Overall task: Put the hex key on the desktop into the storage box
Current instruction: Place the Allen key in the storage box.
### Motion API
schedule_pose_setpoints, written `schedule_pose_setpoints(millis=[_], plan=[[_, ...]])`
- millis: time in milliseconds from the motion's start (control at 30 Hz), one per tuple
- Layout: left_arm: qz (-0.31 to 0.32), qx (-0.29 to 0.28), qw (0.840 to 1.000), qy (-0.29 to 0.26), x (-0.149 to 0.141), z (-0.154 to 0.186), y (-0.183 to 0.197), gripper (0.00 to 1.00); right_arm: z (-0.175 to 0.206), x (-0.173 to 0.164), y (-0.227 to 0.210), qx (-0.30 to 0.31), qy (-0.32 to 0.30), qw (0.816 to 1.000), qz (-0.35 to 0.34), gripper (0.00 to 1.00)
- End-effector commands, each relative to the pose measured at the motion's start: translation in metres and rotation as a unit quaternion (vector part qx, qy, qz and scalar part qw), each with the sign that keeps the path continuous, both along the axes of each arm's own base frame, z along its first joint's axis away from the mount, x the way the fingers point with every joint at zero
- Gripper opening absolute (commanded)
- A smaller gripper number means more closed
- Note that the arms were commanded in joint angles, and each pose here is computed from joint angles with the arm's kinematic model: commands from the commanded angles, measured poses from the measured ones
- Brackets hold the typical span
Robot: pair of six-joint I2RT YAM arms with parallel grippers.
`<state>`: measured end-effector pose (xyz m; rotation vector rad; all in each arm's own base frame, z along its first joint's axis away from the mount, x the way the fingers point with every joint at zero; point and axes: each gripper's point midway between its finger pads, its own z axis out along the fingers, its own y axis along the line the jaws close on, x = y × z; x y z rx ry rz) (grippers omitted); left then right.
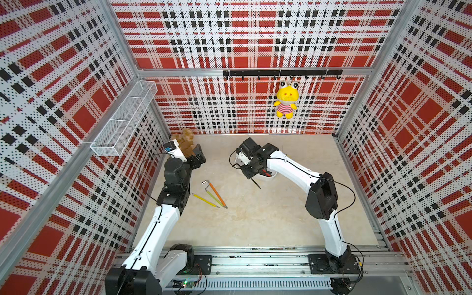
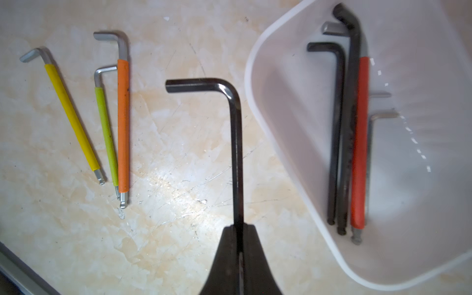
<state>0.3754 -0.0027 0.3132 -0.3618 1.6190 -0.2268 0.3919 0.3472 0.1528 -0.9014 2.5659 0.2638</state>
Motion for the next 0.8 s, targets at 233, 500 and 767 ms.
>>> schedule_pose_setpoints(millis=[233, 500, 767], plan=[[0.001, -0.001, 1.0, -0.01, 0.002, 0.01, 0.002, 0.99, 0.013, 0.035, -0.041, -0.021, -0.024, 0.996, 0.086, 0.0], [-0.001, -0.002, 1.0, -0.009, 0.002, 0.01, 0.002, 0.99, -0.03, 0.069, -0.053, -0.054, -0.023, 0.995, 0.085, 0.0], [0.002, -0.001, 1.0, -0.009, 0.001, 0.009, 0.003, 0.99, -0.058, 0.092, -0.054, -0.069, -0.027, 0.996, 0.058, 0.0]])
